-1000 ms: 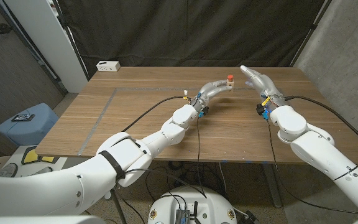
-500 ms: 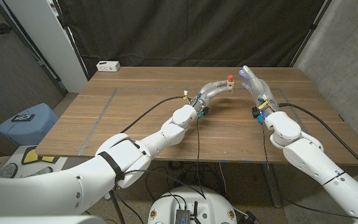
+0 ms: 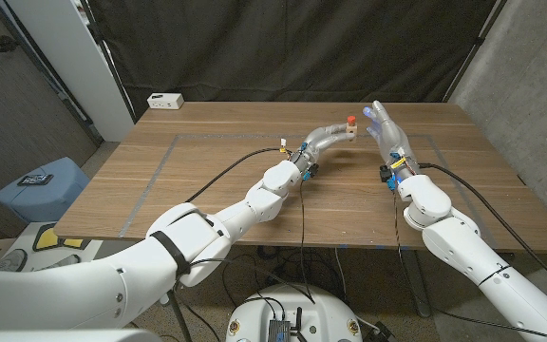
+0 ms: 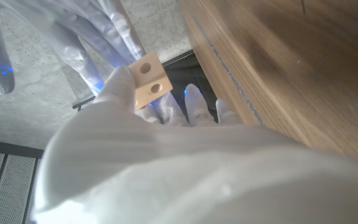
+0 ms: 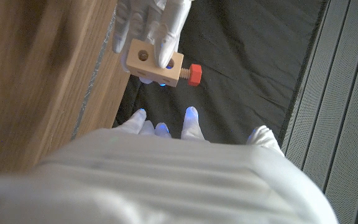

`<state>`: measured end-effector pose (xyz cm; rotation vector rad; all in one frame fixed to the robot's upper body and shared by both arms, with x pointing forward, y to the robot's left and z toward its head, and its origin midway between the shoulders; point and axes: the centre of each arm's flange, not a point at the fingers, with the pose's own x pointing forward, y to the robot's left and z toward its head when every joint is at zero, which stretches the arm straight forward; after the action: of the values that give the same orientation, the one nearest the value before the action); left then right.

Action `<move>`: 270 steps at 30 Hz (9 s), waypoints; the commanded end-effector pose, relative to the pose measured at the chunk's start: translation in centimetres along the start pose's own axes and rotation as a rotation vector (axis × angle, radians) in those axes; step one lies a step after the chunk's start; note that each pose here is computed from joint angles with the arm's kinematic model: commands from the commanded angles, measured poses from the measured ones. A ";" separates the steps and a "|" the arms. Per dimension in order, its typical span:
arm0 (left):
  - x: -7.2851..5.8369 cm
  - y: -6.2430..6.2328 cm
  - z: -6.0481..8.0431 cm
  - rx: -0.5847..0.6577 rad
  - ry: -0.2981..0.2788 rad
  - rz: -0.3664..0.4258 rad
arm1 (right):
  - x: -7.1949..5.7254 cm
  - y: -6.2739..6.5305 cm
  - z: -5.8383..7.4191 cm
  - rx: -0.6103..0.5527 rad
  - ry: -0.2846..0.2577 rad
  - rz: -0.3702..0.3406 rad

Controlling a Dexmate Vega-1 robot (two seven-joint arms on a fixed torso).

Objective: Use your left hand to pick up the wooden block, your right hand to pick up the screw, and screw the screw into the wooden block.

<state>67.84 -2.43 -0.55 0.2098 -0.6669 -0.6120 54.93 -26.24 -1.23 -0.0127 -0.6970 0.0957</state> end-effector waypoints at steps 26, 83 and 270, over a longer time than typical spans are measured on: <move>0.1 -0.2 -0.1 0.002 0.002 -0.007 | 0.0 0.4 -1.3 0.063 0.012 0.013; -0.9 -0.6 -0.4 -0.001 0.013 -0.016 | -1.3 0.0 0.5 -0.145 0.091 0.019; -0.8 -0.5 -1.3 -0.068 0.054 -0.031 | -1.9 -0.4 0.7 -0.187 0.113 0.012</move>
<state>67.99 -2.30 -2.11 0.1710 -0.5902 -0.6542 52.48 -26.38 -2.38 -0.1953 -0.5868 0.0295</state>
